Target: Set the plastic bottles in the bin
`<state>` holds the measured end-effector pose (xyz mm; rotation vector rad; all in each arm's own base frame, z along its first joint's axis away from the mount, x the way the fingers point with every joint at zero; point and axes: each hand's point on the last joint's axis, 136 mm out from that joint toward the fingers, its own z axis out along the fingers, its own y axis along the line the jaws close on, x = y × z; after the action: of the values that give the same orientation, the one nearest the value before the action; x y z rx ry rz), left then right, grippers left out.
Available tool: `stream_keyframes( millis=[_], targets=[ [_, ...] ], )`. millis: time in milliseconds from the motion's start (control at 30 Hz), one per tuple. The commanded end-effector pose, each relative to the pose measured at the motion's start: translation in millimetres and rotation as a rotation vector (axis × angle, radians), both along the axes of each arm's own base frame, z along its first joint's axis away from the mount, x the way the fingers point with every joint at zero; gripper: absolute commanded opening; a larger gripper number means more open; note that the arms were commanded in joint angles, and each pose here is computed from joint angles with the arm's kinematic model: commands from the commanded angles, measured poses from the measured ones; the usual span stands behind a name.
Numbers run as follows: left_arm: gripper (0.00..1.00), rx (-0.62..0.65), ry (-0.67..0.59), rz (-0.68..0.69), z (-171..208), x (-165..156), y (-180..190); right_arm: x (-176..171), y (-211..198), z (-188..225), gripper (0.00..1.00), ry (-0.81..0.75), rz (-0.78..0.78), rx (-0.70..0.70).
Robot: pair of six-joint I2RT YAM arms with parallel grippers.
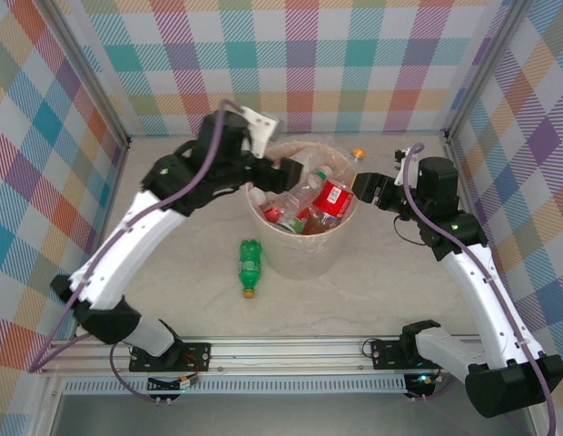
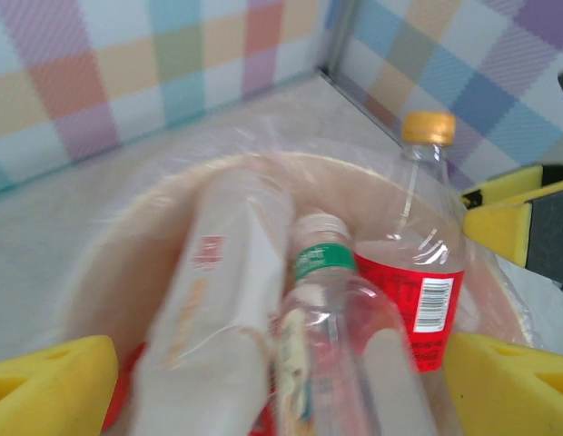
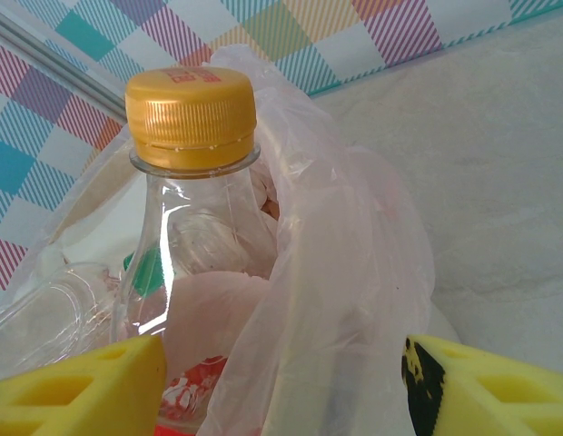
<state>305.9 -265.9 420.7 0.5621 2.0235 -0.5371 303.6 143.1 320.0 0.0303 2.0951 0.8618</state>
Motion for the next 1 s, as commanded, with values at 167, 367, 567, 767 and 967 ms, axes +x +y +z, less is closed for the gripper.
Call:
stream_keyframes(
  millis=[167, 367, 567, 767, 967],
  targets=[
    [0.94, -0.017, 0.175, 0.387, -55.2, -24.8, 143.4, -4.5, -1.1, 6.3, 0.70, -0.019, 0.002, -0.017],
    [0.94, -0.086, 0.482, 0.458, -166.2, -37.5, 160.4, -6.1, -4.1, 7.7, 0.70, -0.024, -0.011, -0.026],
    [0.95, -0.126, 0.663, 0.404, -236.6, -41.8, 138.5, -15.4, -8.1, 14.2, 0.79, -0.037, -0.010, -0.044],
    [0.99, -0.137, 0.735, 0.360, -276.2, -49.8, 111.5, -23.1, -10.2, 14.7, 0.83, -0.036, -0.010, -0.048],
    [1.00, -0.089, 0.800, 0.321, -306.9, -58.9, 87.0, -31.1, -7.9, 17.2, 0.84, -0.047, 0.009, -0.022]
  ],
)
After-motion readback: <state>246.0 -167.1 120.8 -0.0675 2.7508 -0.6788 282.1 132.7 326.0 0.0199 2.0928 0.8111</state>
